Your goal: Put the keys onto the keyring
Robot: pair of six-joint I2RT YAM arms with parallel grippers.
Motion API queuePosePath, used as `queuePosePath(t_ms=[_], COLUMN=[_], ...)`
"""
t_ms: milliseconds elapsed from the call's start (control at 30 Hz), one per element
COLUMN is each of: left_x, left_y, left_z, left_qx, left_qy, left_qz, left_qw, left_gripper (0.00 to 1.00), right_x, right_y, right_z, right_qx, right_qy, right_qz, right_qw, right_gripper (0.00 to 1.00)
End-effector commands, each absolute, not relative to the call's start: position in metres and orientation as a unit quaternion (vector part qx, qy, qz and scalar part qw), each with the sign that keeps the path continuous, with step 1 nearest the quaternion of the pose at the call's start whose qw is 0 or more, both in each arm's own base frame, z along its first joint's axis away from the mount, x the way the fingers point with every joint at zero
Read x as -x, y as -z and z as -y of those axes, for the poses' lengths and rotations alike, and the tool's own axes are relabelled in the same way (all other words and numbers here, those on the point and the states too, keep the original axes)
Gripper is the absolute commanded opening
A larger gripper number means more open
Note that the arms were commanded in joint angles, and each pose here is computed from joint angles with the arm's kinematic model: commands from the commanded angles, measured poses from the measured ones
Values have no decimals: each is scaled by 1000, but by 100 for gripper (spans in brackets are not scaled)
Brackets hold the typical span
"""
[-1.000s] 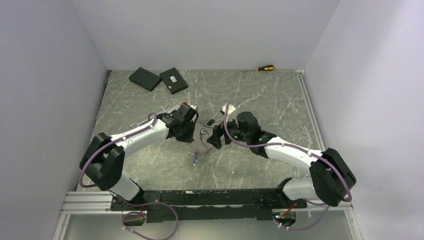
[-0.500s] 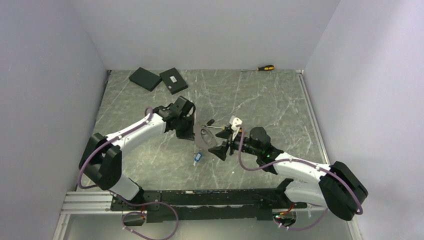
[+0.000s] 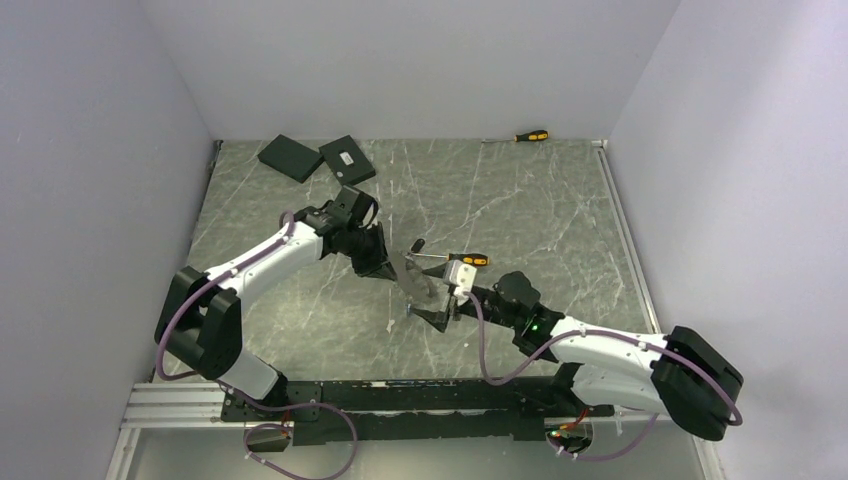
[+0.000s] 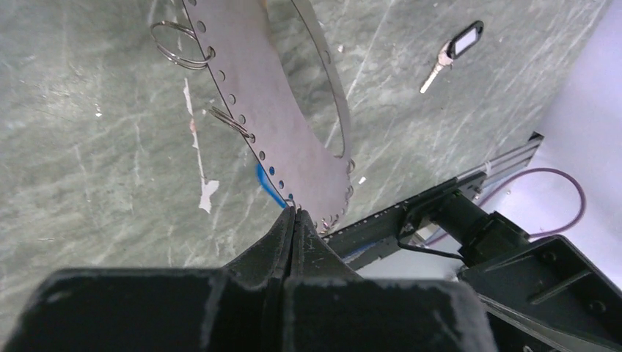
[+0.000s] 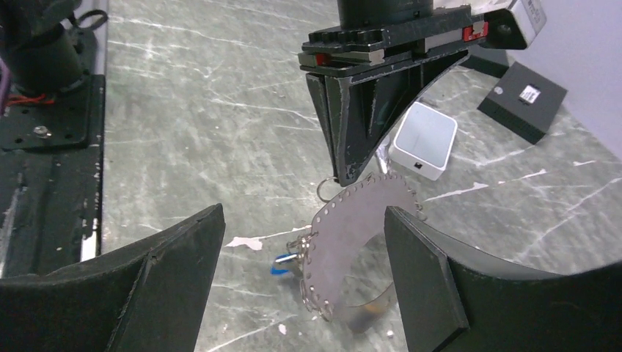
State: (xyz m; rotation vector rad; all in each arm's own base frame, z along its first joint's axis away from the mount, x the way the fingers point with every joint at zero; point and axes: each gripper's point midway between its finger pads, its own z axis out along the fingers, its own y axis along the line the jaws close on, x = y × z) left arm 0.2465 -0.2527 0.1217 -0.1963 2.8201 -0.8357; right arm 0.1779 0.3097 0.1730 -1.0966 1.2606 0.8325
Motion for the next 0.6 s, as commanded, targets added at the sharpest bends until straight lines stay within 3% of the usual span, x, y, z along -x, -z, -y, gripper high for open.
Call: queuePosePath(t_ms=[0, 567], left_x=[-250, -248], left_y=[-164, -172], left_z=[269, 282], left_qx=[82, 173], left_qy=[354, 429], left_qz=[-926, -886], left_qw=[100, 36], left_gripper=[0, 0], right_x=[-189, -213], right_y=[-186, -182], right_z=[-310, -327], right_qx=[480, 437], right_qy=[-296, -158], right_qz=[-516, -523], right_qw=[645, 715], right_gripper=[83, 55])
